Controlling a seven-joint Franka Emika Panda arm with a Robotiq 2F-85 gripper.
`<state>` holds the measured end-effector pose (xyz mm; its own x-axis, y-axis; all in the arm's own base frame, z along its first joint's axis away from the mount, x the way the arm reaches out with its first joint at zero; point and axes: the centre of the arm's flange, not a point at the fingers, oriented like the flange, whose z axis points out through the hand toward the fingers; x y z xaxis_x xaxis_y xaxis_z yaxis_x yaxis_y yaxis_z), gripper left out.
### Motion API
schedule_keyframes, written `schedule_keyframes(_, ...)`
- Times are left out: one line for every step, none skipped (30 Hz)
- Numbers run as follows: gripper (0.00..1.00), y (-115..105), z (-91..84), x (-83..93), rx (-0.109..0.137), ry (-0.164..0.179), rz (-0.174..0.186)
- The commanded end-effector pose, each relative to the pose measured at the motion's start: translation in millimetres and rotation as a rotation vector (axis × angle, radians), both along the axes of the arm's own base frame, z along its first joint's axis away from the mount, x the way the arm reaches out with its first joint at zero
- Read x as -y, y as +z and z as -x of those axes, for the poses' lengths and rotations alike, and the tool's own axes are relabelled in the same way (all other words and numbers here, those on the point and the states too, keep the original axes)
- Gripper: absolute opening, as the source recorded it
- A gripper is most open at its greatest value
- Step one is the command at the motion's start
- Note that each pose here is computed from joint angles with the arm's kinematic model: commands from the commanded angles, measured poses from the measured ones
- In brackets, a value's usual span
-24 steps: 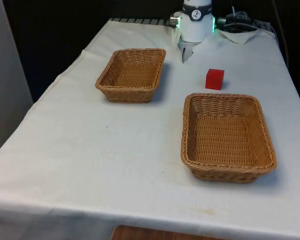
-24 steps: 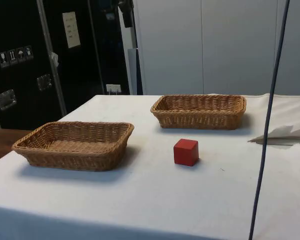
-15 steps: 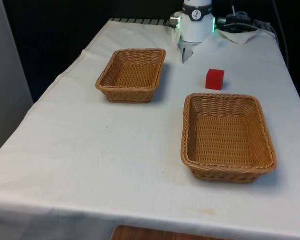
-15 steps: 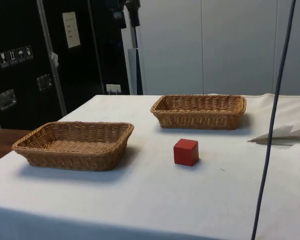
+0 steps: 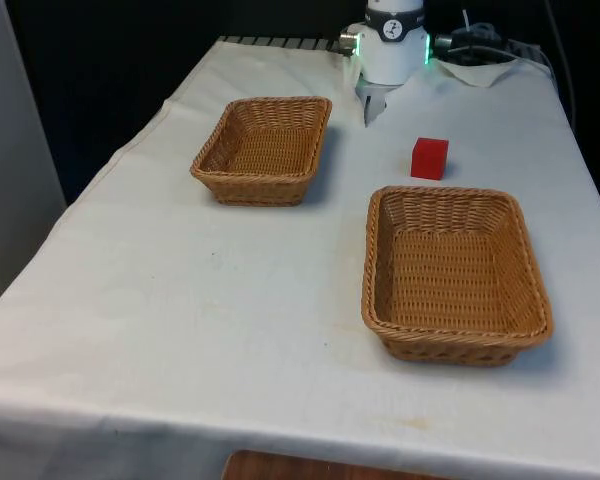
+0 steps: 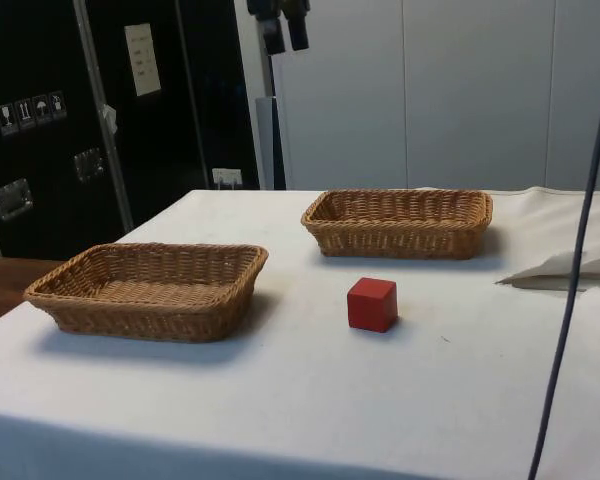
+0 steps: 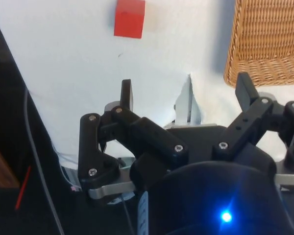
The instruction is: Pick up the red cube and place it into the right basket.
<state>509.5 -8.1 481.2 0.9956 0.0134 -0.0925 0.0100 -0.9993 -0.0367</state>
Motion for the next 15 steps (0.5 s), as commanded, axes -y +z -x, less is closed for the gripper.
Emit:
schedule_keyframes(1.00,1,6.2,-0.1,0.014,-0.003,0.008)
schedule_keyframes(1.00,1,9.3,-0.2,0.014,-0.002,0.008)
schedule_keyframes(1.00,0,12.4,0.4,0.013,-0.001,0.010)
schedule_keyframes(1.00,-1,9.0,0.4,-0.001,0.003,0.000)
schedule_keyframes(1.00,1,15.3,0.4,0.014,0.000,0.011)
schedule_keyframes(1.00,0,18.2,0.3,0.014,0.001,0.012)
schedule_keyframes(1.00,-1,21.3,0.3,0.013,0.003,0.013)
schedule_keyframes(1.00,-1,24.1,0.1,0.013,0.003,0.014)
schedule_keyframes(1.00,-3,30.0,-0.6,0.014,0.006,0.016)
schedule_keyframes(1.00,-4,33.0,-1.2,0.014,0.007,0.018)
schedule_keyframes(1.00,-5,36.0,-1.4,0.014,0.007,0.018)
schedule_keyframes(1.00,-6,38.8,-2.1,0.014,0.008,0.020)
schedule_keyframes(1.00,-6,36.8,-1.2,0.002,0.011,0.009)
schedule_keyframes(1.00,-8,41.6,-3.3,0.014,0.009,0.022)
schedule_keyframes(1.00,-10,44.6,-4.0,0.013,0.010,0.025)
